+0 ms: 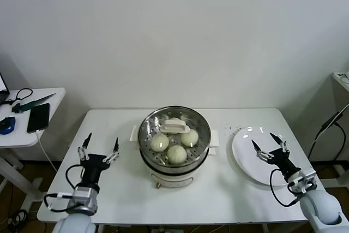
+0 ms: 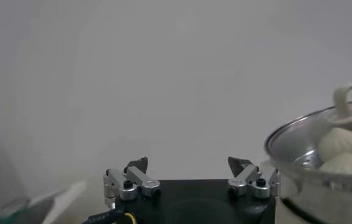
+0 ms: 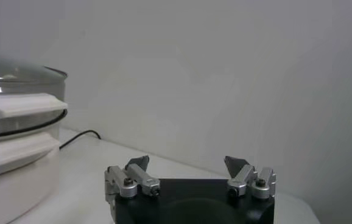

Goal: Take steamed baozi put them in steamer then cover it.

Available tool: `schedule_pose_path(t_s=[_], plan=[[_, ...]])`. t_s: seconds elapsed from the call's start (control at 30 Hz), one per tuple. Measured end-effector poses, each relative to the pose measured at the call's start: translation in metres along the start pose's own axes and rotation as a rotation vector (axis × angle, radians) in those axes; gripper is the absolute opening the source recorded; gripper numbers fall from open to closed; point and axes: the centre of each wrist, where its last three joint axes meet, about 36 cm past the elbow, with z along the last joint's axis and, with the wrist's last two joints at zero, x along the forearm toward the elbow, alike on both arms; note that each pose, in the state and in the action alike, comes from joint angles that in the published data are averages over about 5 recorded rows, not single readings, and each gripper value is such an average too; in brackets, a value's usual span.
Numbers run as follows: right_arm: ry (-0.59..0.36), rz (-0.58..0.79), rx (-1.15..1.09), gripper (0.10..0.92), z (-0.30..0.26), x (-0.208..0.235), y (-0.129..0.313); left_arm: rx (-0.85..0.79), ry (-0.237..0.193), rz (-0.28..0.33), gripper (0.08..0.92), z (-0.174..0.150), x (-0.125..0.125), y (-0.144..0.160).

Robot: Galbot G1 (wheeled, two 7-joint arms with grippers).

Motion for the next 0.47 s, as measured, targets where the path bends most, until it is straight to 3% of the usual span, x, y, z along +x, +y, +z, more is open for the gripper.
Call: schedule_pose_path(t_s=[0.47], plan=[[-0.011, 0.017, -0.062, 0.823, 0.005, 0.015, 0.012, 0.116, 0.041, -0.047, 0.823, 0.025, 0.024, 0.012]])
